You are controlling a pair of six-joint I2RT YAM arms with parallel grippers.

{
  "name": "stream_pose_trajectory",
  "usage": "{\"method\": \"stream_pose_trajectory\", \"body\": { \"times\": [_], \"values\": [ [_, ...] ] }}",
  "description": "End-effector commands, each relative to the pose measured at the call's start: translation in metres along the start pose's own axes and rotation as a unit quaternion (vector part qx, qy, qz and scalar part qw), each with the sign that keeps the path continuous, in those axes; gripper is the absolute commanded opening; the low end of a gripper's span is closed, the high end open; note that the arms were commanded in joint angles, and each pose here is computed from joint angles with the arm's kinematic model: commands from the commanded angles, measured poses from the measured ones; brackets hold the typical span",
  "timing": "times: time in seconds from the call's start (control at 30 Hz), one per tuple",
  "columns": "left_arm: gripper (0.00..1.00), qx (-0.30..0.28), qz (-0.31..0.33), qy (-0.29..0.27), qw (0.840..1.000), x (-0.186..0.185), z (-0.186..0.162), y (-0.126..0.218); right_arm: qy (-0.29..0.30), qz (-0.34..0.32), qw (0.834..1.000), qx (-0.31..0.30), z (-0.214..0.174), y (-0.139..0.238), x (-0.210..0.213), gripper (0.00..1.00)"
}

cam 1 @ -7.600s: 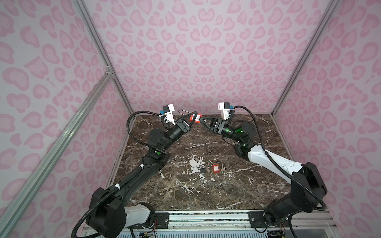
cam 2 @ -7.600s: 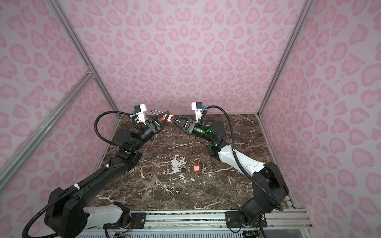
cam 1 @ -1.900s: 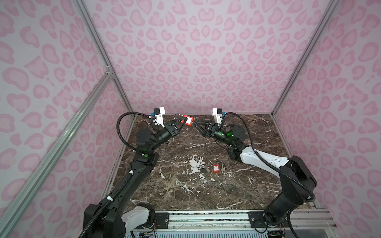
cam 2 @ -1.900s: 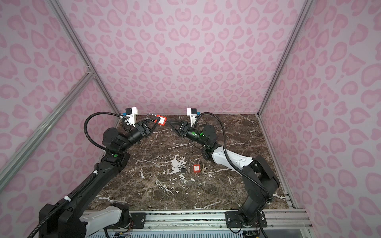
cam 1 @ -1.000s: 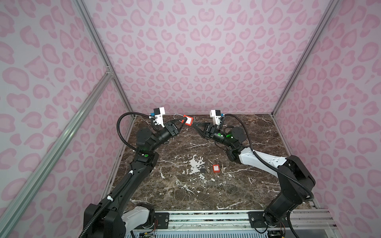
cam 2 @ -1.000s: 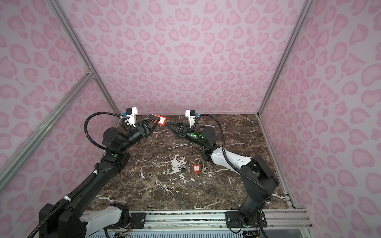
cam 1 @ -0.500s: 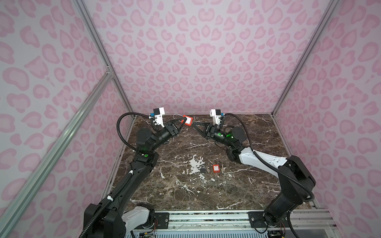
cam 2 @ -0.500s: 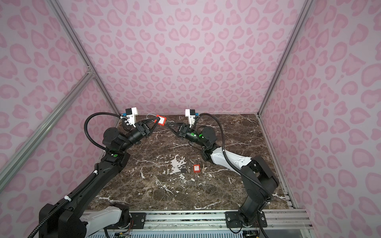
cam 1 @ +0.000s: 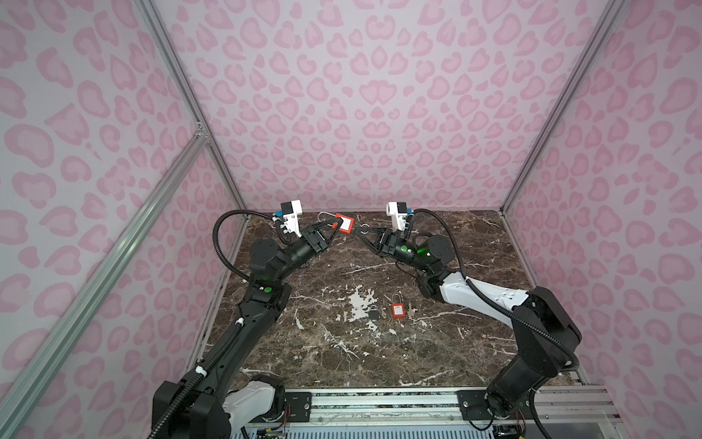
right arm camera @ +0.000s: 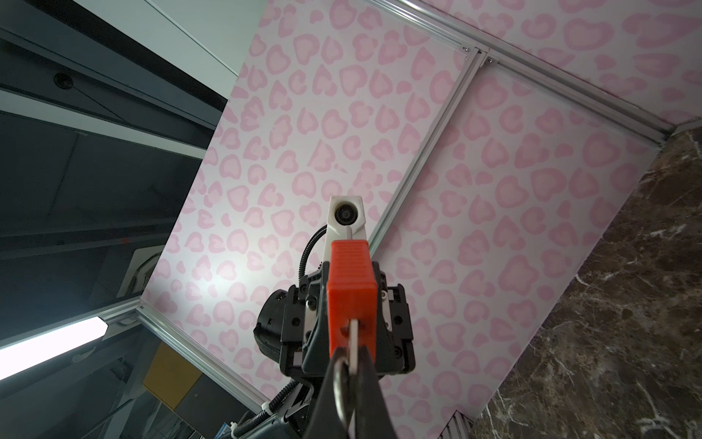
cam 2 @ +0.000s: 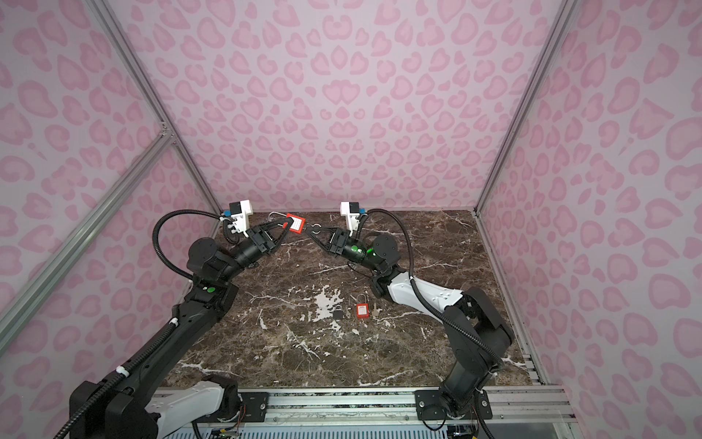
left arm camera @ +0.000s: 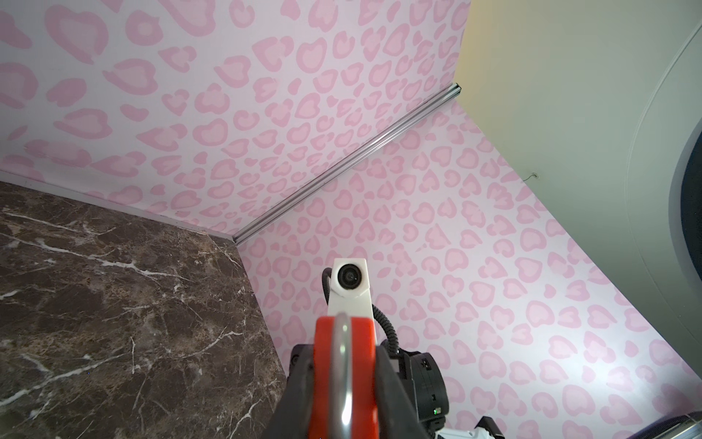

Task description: Lock with the key

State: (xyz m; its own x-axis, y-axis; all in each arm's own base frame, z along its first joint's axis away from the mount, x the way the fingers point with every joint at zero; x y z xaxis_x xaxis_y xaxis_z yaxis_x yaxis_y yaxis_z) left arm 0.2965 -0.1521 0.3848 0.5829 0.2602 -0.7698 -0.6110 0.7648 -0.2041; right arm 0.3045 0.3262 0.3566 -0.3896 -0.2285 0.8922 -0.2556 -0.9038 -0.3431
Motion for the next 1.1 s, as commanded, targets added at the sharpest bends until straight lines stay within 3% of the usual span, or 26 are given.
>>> {"method": "stream_pose_trajectory", "body": {
  "times": [0.0, 0.57, 0.87, 1.07],
  "values": [
    [0.04, -0.044, -0.023, -0.029, 0.998, -0.016, 0.016, 0.006, -0.008, -0.019, 1.0, -0.01, 0.003, 0.005, -0.01, 0.0],
    [0.04, -0.041, -0.004, -0.026, 0.999, -0.008, 0.021, 0.011, -0.003, -0.041, 0.998, -0.038, 0.019, 0.037, -0.014, 0.0],
    [0.04, 0.022, 0.034, -0.009, 0.999, 0.025, -0.011, -0.006, -0.003, -0.09, 0.993, -0.075, 0.032, 0.088, -0.027, 0.0],
    [0.03, 0.11, 0.065, -0.008, 0.992, 0.049, -0.058, -0.035, 0.003, -0.16, 0.981, -0.112, 0.035, 0.136, -0.035, 0.0]
  ]
}}
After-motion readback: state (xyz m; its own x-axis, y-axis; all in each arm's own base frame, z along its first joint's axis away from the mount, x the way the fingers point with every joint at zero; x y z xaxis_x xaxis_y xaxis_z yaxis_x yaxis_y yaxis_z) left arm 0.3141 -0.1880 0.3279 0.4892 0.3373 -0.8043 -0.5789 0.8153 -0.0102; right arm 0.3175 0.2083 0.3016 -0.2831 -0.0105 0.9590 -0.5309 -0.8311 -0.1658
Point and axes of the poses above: each gripper's point midway between its finger pads, its own y axis back along the fingers, its own x axis along the line the jaws close on, z = x × y, the point moved 5 cm from there along y, back along the fingers, and after that the axes turned 7 degrees about -y, right-handed, at the moved point
